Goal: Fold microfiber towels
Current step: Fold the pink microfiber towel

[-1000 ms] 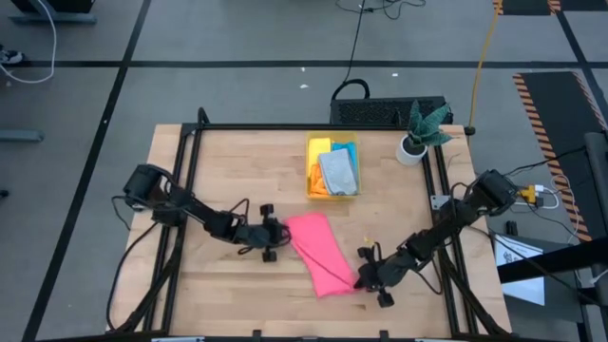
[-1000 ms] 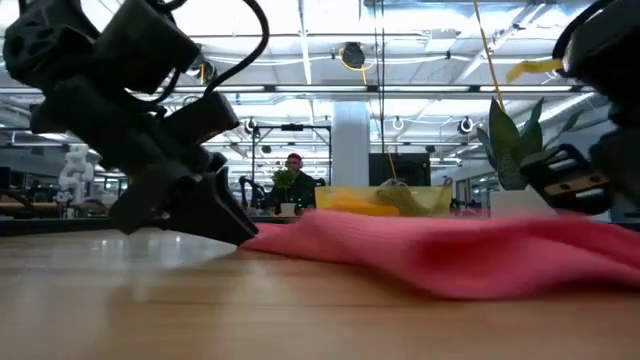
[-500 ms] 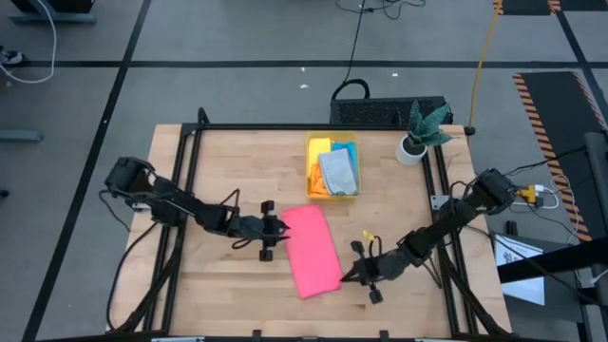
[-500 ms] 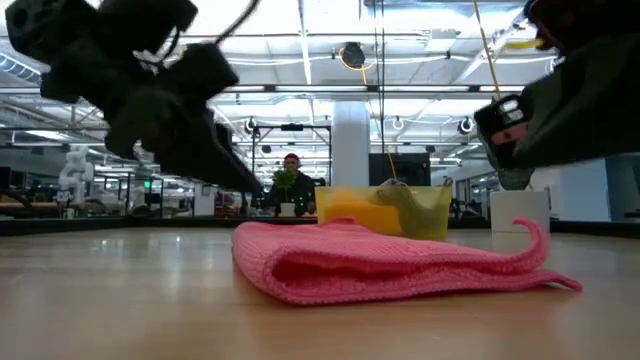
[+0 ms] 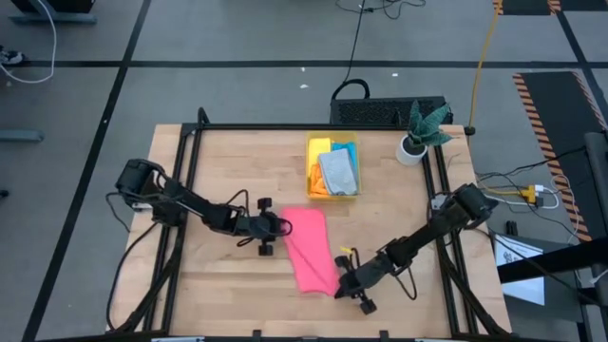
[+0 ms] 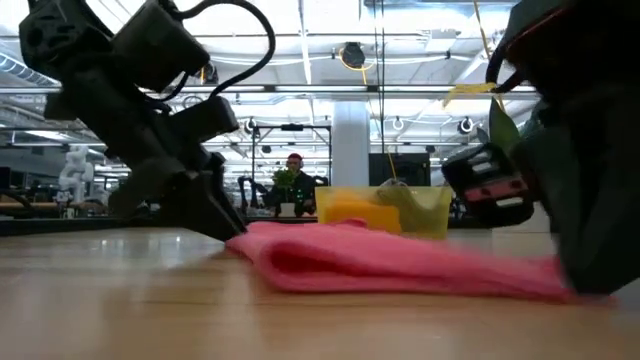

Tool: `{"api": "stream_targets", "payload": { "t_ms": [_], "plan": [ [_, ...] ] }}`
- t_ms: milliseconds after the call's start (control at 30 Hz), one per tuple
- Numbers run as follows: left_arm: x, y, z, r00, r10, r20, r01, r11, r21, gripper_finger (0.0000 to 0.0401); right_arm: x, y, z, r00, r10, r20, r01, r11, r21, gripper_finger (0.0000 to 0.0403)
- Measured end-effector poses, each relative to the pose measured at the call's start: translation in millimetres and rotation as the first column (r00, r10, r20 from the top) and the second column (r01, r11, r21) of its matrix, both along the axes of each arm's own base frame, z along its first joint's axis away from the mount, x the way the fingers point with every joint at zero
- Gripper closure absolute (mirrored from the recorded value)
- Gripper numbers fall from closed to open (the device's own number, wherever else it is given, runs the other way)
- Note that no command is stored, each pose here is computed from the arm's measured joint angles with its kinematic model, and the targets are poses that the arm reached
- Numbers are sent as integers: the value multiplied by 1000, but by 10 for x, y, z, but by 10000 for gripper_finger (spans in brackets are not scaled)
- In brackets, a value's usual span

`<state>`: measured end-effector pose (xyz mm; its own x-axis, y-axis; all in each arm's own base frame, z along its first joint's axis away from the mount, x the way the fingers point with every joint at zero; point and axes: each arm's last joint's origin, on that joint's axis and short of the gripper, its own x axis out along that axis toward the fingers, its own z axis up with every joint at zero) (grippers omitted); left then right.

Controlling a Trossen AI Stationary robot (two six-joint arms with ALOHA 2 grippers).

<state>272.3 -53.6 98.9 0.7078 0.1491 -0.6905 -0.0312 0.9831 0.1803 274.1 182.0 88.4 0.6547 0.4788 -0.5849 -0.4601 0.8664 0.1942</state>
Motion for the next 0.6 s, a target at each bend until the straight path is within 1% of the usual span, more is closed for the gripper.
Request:
{"api": "stream_targets", "payload": {
  "t_ms": [67,133,233,300,400,467,533,600],
  "plan": [
    [-26,-5,48,1000,-7,3,6,1000,17,274,-2,10,52,999,31,32,-31,1000,3,403],
    [-40,-19,123,1000,-19,22,18,1000,19,274,10,23,156,994,54,97,-55,998,6,403],
    [-29,-64,298,993,-29,111,31,999,-13,274,31,30,274,983,63,172,-65,998,8,403],
    [-38,-79,334,991,-42,126,49,997,-53,274,42,17,295,978,29,209,-26,1000,-16,403],
    [-34,-111,347,987,-85,135,101,989,-110,274,78,-34,296,963,-91,254,113,991,-73,403],
    [-30,-113,327,988,-80,129,96,988,-120,274,118,-106,246,958,-157,241,182,980,-85,403],
    [-27,-114,257,993,-67,99,80,988,-131,274,151,-163,182,957,-187,222,211,973,-89,403],
    [-37,-109,179,996,-60,59,67,990,-124,274,172,-191,126,962,-183,203,204,975,-86,403]
  ]
}}
